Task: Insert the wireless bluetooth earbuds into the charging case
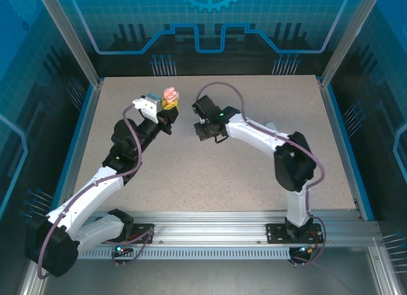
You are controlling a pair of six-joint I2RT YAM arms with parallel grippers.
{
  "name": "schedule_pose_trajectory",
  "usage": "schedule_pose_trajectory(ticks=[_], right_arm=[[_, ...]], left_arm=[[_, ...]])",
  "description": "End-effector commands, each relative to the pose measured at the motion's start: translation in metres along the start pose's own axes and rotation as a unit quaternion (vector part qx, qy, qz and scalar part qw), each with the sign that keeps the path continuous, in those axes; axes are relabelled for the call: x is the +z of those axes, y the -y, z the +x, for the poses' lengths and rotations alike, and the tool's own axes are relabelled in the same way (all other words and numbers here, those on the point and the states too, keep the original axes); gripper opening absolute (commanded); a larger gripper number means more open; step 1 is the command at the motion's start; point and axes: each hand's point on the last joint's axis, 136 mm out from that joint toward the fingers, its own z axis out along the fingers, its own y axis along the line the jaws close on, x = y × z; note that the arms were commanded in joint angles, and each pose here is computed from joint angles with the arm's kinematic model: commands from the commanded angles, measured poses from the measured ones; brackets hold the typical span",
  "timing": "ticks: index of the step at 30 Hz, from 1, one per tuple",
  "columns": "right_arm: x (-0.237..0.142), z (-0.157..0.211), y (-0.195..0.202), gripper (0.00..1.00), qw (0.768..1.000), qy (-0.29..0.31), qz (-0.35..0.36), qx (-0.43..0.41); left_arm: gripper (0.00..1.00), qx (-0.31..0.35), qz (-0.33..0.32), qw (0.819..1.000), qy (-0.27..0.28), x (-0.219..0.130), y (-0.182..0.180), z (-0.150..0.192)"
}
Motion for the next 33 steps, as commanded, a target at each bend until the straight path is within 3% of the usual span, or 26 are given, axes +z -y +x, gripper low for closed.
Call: schedule_pose_trajectory(ticks=[1,12,18,26,33], right_arm=[[-0.051,-0.032,0.013,0.12,0.997,0.079,-0.002,0.026],[-0.226,-0.090,0.023,0.13,0.956,0.286,-0.059,0.040],[-0.296,-0.099,0.009,0.14,0.924,0.365,-0.108,0.027],[-0.332,-0.096,-0.029,0.14,0.891,0.415,-0.182,-0.016],[-0.326,-0.095,-0.048,0.14,0.878,0.425,-0.220,-0.031]], left_arm=[[0.00,-0.007,0.021,0.999,0.029,-0.004,0.008,-0.024],[0.00,0.005,0.079,0.996,0.030,-0.010,0.035,-0.009],[0.00,0.024,0.115,0.993,0.022,-0.015,0.063,-0.001],[0.00,0.024,0.135,0.990,0.028,-0.011,0.081,-0.003],[0.00,0.027,0.143,0.989,0.035,0.002,0.089,-0.010]])
